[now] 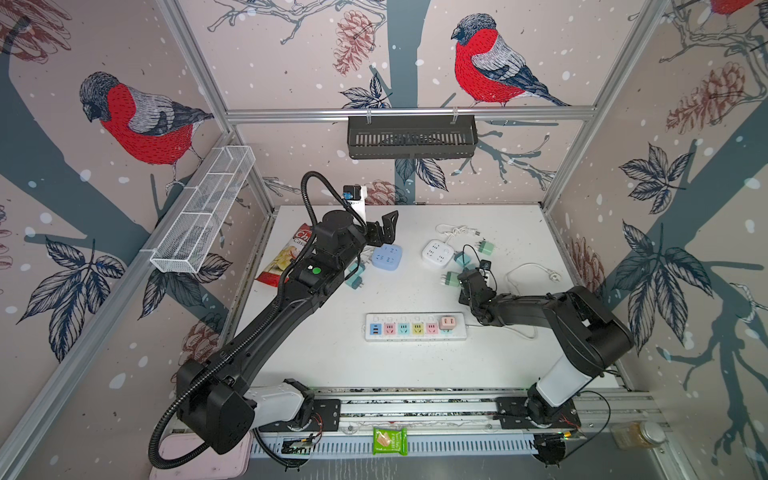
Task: Insert the plug
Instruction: 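Close the right gripper on the light green adapter and lift it, then bring the green adapter toward the left gripper while the left gripper reaches over, then grasp the green adapter with the left gripper and open the right gripper, then carry the green adapter over the strip with the left gripper while the right withdraws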
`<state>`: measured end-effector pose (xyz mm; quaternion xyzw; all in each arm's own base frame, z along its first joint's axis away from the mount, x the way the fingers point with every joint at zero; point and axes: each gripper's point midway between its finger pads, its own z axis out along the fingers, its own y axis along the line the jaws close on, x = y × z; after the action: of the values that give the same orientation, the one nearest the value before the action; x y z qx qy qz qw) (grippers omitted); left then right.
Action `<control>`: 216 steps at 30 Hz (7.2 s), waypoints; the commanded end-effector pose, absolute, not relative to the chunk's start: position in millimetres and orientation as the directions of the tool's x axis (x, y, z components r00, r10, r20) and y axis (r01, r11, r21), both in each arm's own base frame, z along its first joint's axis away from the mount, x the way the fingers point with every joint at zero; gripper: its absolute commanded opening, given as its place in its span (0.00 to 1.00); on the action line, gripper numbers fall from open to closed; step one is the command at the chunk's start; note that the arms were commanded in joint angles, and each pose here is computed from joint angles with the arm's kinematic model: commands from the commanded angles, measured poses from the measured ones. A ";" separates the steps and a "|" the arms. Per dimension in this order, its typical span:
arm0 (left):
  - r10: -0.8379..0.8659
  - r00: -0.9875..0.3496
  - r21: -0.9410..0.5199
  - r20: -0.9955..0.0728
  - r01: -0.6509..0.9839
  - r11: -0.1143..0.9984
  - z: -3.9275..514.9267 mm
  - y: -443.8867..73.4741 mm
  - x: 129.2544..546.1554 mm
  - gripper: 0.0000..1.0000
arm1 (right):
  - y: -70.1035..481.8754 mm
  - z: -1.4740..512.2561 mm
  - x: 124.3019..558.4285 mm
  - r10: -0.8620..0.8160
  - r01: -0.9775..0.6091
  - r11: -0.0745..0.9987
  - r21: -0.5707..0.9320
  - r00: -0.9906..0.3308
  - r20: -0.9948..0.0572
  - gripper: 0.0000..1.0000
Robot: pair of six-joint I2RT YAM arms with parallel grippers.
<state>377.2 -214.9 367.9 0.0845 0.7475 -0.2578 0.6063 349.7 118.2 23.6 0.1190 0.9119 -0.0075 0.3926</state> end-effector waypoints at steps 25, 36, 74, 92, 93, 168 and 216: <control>0.160 -0.320 -0.168 -0.934 0.787 0.594 340.4 -334.0 337.1 0.80 | 90.7 225.7 279.0 0.231 -0.284 0.944 0.166 0.216 -0.949 0.04; 0.330 -0.365 -0.148 -0.870 0.834 0.531 303.7 -372.3 320.5 0.76 | 141.0 202.1 261.2 0.042 -0.527 0.844 -0.101 0.252 -0.967 0.02; 0.575 -0.536 -0.397 -0.618 0.844 0.359 205.4 -453.7 253.9 0.68 | 162.0 206.5 218.2 0.027 -0.633 0.738 -0.236 0.377 -0.926 0.03; 0.608 -0.536 -0.440 -0.585 0.840 0.316 198.1 -461.5 242.5 0.28 | 163.0 206.3 218.1 0.028 -0.635 0.735 -0.235 0.375 -0.926 0.06; 0.610 -0.537 -0.445 -0.583 0.839 0.313 197.7 -461.9 241.8 0.22 | 163.2 206.1 218.2 0.029 -0.637 0.735 -0.233 0.373 -0.927 0.09; 0.815 0.119 0.166 -0.566 0.986 -0.028 137.1 -338.9 217.1 0.00 | 31.7 196.0 266.9 0.358 -0.115 0.933 0.341 0.206 -0.911 1.00; 0.893 0.062 0.031 -0.446 0.998 -0.054 82.6 -369.5 217.6 0.00 | 22.0 194.1 262.4 0.383 -0.084 0.924 0.374 0.227 -0.895 1.00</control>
<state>216.6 -366.9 84.3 0.7077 0.6683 -0.1537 0.1699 281.8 28.0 256.3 0.1204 0.5496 0.1654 0.8100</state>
